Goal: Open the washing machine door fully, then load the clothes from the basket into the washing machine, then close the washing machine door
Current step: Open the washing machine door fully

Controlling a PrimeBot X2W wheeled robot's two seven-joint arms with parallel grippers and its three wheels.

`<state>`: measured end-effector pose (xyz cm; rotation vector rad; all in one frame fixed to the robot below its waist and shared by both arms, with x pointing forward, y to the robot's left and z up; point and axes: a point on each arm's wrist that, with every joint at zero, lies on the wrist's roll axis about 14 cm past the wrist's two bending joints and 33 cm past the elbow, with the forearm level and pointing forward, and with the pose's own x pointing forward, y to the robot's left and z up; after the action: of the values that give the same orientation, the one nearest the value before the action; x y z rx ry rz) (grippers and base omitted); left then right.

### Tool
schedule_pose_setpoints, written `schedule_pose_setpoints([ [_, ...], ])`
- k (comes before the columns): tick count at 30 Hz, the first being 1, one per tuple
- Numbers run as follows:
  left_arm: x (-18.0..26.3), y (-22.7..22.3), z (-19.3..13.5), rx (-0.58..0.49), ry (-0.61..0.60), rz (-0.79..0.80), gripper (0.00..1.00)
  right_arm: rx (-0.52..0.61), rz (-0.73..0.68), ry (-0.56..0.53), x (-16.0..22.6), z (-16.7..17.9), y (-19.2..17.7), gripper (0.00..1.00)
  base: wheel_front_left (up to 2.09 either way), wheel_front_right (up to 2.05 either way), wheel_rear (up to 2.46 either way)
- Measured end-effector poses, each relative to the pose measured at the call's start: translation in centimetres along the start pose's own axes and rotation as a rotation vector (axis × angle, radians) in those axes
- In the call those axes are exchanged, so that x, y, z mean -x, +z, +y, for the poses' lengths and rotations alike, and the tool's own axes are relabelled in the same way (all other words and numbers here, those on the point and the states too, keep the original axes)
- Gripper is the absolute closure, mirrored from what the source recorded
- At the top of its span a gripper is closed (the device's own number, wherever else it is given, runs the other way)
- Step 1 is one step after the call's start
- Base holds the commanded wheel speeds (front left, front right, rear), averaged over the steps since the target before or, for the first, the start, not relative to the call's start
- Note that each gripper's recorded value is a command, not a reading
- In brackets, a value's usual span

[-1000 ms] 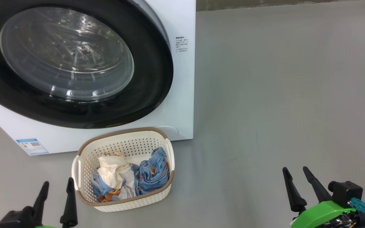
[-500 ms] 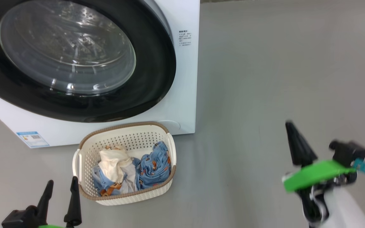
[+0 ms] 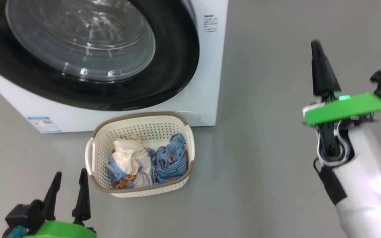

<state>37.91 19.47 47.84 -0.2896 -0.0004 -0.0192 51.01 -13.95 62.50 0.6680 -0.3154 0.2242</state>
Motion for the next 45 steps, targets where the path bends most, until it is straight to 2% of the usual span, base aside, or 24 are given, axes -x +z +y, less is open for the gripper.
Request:
schedule_pose_setpoints([
  [4, -0.4, 0.3, 0.2, -0.001, 0.006, -0.008, 0.0, -0.179, -0.005, 0.013, -2.2, 0.8, -0.1, 1.0, 0.0, 0.0, 0.0],
  [11, -0.9, 0.3, 0.8, 0.005, 0.024, -0.011, 0.0, -0.367, 0.032, 0.022, -5.8, 0.7, -0.3, 1.0, 0.0, 0.0, 0.0],
  [23, -2.2, 0.1, 0.8, 0.022, 0.034, -0.011, 0.0, -0.576, 0.359, 0.131, -10.0, 3.6, -5.9, 1.0, 0.0, 0.0, 0.0],
  [34, -3.4, -0.4, 0.7, 0.034, 0.036, -0.002, 0.0, -0.665, 0.635, 0.209, -11.9, 5.2, -12.3, 1.0, 0.0, 0.0, 0.0],
  [45, -4.3, -1.6, 1.4, 0.035, 0.058, 0.025, 0.0, -0.697, 0.764, 0.231, -13.3, 5.4, -17.3, 1.0, 0.0, 0.0, 0.0],
])
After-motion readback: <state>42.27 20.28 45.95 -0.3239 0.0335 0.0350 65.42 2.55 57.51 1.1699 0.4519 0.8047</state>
